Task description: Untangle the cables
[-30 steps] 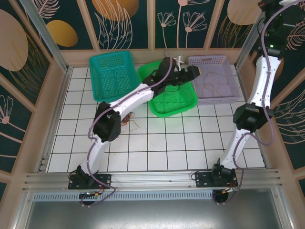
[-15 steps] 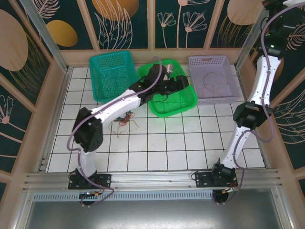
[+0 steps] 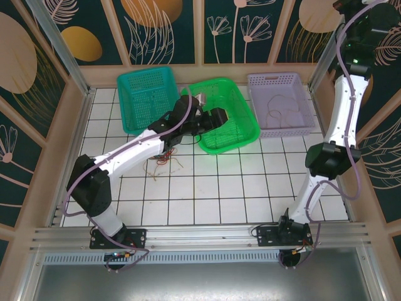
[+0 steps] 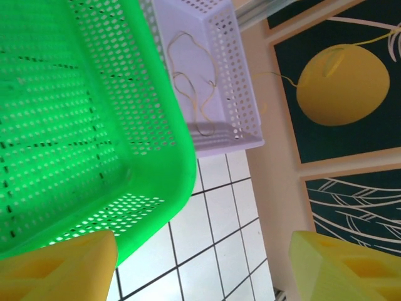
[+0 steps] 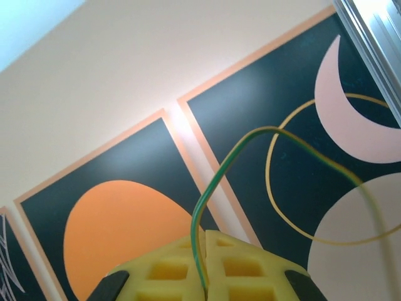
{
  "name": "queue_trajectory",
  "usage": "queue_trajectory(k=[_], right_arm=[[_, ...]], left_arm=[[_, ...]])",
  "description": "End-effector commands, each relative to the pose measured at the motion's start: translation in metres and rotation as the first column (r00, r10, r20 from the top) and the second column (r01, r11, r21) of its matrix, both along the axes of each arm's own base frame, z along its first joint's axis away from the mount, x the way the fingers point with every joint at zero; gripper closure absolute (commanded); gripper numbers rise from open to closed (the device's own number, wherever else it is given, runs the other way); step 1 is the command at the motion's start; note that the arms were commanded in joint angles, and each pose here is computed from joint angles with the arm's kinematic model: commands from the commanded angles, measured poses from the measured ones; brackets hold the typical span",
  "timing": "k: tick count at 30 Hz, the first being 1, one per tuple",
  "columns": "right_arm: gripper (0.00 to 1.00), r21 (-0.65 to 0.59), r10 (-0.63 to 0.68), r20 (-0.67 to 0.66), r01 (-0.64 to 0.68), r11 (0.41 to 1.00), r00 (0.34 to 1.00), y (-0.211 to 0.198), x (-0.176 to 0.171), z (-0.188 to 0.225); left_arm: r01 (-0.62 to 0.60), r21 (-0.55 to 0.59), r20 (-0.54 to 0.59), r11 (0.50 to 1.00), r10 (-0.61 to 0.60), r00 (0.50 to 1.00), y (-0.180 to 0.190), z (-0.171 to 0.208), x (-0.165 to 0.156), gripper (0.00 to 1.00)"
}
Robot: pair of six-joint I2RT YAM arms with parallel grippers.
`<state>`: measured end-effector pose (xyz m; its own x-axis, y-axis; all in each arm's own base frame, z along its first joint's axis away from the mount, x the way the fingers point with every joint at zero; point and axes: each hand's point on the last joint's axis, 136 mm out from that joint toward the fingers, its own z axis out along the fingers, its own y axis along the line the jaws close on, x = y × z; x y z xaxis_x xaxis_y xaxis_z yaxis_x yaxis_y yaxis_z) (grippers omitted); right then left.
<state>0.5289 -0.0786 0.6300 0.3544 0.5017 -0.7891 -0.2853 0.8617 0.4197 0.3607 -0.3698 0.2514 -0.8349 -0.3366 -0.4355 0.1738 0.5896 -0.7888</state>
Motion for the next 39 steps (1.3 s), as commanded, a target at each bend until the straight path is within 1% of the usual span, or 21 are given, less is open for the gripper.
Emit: queue_trajectory(k=[1, 4, 7, 10, 14, 16, 20, 25, 28, 33, 36, 39], right_arm=[[1.0, -0.056, 0.013, 0.084, -0.008, 0.998, 0.996, 0.02, -0.032, 0.028], [1.0, -0.06, 0.019, 0.154, -0.01, 0.998, 0.988, 0.03, -0.051, 0.052], [1.0, -0.063, 0.016, 0.19, -0.004, 0.998, 0.982, 0.031, -0.06, 0.073], [1.0, -0.054, 0.033, 0.202, -0.023, 0.998, 0.979, 0.03, -0.06, 0.076], [1.0, -0.052, 0.07, 0.187, -0.062, 0.997, 0.98, 0.033, -0.055, 0.068], [1.0, -0.047, 0.083, 0.151, -0.077, 0.996, 0.985, 0.034, -0.047, 0.059], [1.0, -0.056, 0.106, 0.043, -0.104, 0.993, 0.993, 0.04, -0.022, 0.025], [1.0, -0.05, 0.091, -0.037, -0.092, 0.994, 0.995, 0.04, -0.005, -0.018], [1.0, -0.038, 0.093, -0.031, -0.094, 0.995, 0.995, 0.04, -0.008, -0.024], [1.0, -0.04, 0.08, -0.06, -0.083, 0.996, 0.995, 0.041, -0.002, -0.033], [1.0, -0.026, 0.037, -0.14, -0.041, 0.999, 0.989, 0.031, 0.012, -0.055], [1.0, -0.022, -0.011, -0.276, 0.005, 1.0, 0.961, 0.02, 0.035, -0.102]], left_arm=[[-0.053, -0.016, 0.062, 0.998, 0.054, 0.997, 0.016, 0.024, -0.003, 0.28], [-0.079, 0.006, 0.064, 0.997, 0.078, 0.995, 0.027, 0.022, -0.008, 0.28], [-0.103, 0.021, 0.055, 0.994, 0.102, 0.993, 0.038, 0.015, -0.013, 0.28], [-0.116, 0.03, 0.046, 0.993, 0.115, 0.992, 0.046, 0.009, -0.019, 0.28], [-0.138, 0.041, 0.043, 0.99, 0.136, 0.99, 0.057, 0.005, -0.025, 0.28], [-0.144, 0.047, 0.043, 0.989, 0.142, 0.989, 0.061, 0.003, -0.028, 0.29], [-0.151, 0.05, 0.037, 0.987, 0.149, 0.988, 0.066, 0.003, -0.033, 0.29], [-0.156, 0.05, 0.03, 0.986, 0.155, 0.987, 0.073, 0.003, -0.039, 0.29], [-0.154, 0.05, 0.02, 0.987, 0.153, 0.988, 0.076, 0.001, -0.044, 0.29], [-0.162, 0.052, 0.009, 0.985, 0.162, 0.987, 0.08, -0.004, -0.048, 0.29], [-0.161, 0.049, 0.005, 0.986, 0.161, 0.987, 0.08, -0.005, -0.048, 0.29], [-0.162, 0.038, 0.006, 0.986, 0.162, 0.987, 0.078, -0.003, -0.047, 0.29]])
